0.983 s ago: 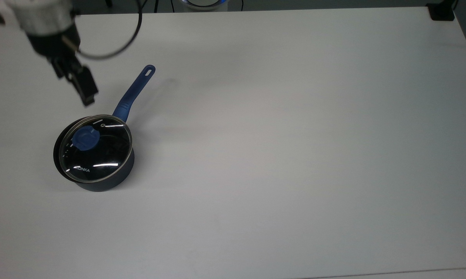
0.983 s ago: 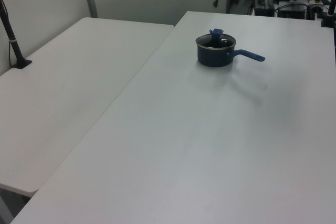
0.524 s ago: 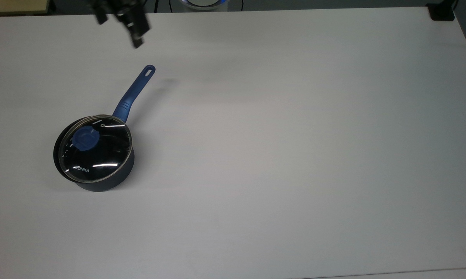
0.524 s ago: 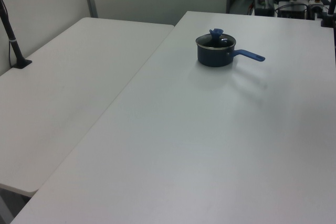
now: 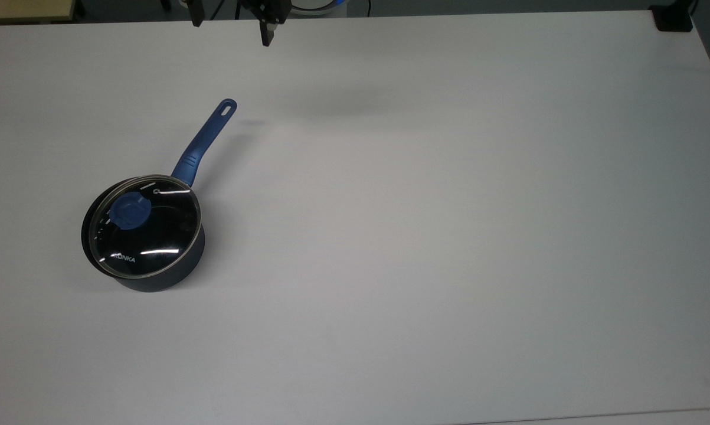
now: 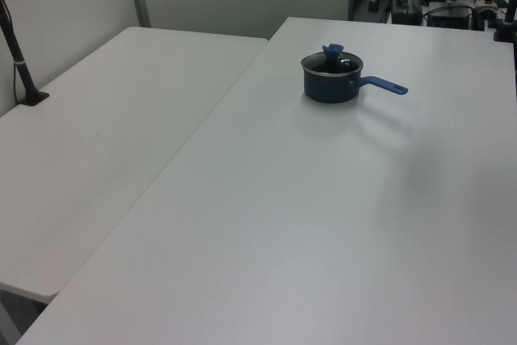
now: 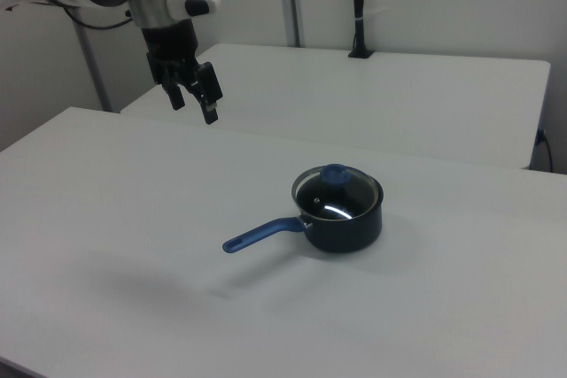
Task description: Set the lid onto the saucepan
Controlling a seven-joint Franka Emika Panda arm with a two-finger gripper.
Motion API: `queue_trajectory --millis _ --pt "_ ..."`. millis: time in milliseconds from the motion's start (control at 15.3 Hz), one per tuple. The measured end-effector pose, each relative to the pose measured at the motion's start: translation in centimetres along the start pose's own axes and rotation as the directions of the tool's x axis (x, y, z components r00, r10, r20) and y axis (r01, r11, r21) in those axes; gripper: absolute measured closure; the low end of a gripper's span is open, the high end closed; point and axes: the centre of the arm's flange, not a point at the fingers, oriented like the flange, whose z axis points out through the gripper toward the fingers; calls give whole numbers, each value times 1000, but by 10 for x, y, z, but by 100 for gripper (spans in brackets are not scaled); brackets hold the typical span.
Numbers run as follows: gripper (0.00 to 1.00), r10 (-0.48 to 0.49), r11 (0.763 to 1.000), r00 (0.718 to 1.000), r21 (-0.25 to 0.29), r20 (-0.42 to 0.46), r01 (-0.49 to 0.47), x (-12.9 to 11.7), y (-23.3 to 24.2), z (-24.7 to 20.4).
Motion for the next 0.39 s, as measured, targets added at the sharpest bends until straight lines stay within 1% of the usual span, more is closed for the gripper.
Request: queue_trajectory --millis 131,393 --pt "0 -44 999 999 -1 2 44 0 2 2" --pt "0 -59 998 998 -1 1 59 1 6 2"
